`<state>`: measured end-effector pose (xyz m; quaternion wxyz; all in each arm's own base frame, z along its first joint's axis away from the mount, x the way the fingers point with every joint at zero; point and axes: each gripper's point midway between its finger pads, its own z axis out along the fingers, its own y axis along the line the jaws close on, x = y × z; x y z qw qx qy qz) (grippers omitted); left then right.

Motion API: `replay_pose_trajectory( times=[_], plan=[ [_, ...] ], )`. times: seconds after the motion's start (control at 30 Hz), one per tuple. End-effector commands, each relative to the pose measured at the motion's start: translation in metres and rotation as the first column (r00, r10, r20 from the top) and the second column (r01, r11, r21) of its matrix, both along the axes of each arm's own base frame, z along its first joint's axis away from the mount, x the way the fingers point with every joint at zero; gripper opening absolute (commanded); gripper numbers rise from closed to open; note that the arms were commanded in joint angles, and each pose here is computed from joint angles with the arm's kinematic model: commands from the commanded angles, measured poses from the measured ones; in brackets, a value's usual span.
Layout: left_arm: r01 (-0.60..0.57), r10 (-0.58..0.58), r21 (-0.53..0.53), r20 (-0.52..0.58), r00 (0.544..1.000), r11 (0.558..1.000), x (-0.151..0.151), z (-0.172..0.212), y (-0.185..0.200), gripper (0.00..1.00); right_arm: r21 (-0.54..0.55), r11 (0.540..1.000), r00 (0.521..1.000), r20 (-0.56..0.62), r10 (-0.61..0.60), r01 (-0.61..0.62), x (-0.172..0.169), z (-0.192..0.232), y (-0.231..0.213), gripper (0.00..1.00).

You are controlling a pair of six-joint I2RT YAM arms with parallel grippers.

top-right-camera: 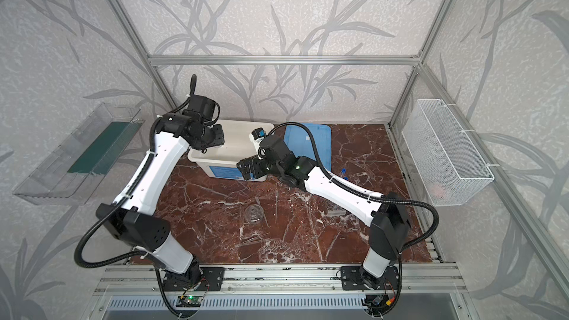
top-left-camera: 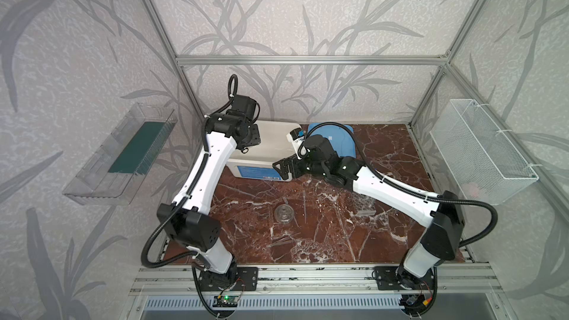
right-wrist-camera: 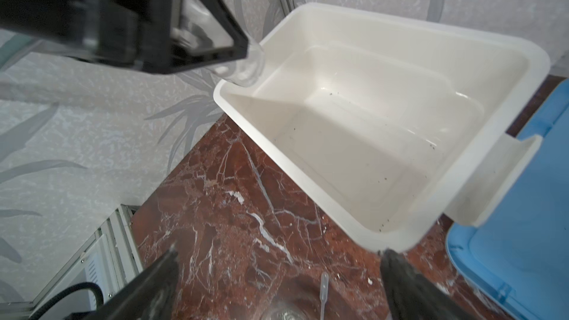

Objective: Organize the chemistry lab equipment
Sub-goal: 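Carry the vial over the white tub with the left gripper while the right nears it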

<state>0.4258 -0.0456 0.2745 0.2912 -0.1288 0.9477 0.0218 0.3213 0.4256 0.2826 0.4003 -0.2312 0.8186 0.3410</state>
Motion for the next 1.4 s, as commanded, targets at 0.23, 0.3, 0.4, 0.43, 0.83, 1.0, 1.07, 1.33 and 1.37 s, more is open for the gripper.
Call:
replay_pose_trajectory(
  times=[0.23, 0.3, 0.4, 0.43, 0.83, 1.0, 1.07, 1.33, 1.37],
  plan=[
    [-0.019, 0.025, 0.066, -0.089, 0.996, 0.998, 0.071, -0.061, 0.028, 0.14, 0.016, 1.000, 1.000, -0.012, -0.013, 0.014, 0.022, -0.010, 0.011, 1.00],
    [-0.034, 0.041, 0.074, -0.106, 0.993, 0.997, 0.081, -0.074, 0.039, 0.13, 0.020, 1.000, 1.000, -0.028, -0.009, 0.009, 0.024, -0.015, 0.012, 1.00],
    [-0.068, 0.082, 0.080, -0.198, 0.977, 0.995, 0.073, -0.089, 0.048, 0.10, 0.020, 1.000, 0.999, -0.046, 0.006, -0.006, 0.024, -0.022, 0.016, 1.00],
    [-0.073, 0.089, 0.079, -0.214, 0.973, 0.994, 0.070, -0.092, 0.048, 0.10, 0.020, 1.000, 0.999, -0.049, 0.006, -0.005, 0.024, -0.023, 0.016, 1.00],
    [-0.080, 0.088, 0.043, -0.245, 0.966, 0.996, 0.021, -0.116, 0.034, 0.10, 0.035, 0.999, 0.998, -0.070, 0.001, 0.001, 0.021, -0.029, 0.012, 1.00],
    [-0.100, 0.102, 0.021, -0.270, 0.958, 0.995, 0.001, -0.125, 0.029, 0.10, 0.033, 0.999, 0.997, -0.081, -0.006, 0.009, 0.019, -0.033, 0.008, 1.00],
    [-0.103, 0.102, 0.011, -0.275, 0.956, 0.995, -0.005, -0.125, 0.027, 0.10, 0.034, 0.999, 0.997, -0.080, -0.013, 0.016, 0.018, -0.034, 0.006, 1.00],
    [-0.094, 0.103, 0.050, -0.248, 0.963, 0.994, 0.011, -0.125, 0.034, 0.10, 0.050, 0.999, 0.997, -0.071, -0.011, 0.014, 0.017, -0.027, 0.005, 1.00],
    [-0.087, 0.096, 0.050, -0.237, 0.967, 0.995, 0.017, -0.125, 0.035, 0.10, 0.056, 0.998, 0.998, -0.062, -0.007, 0.010, 0.016, -0.024, 0.005, 1.00]
  ],
)
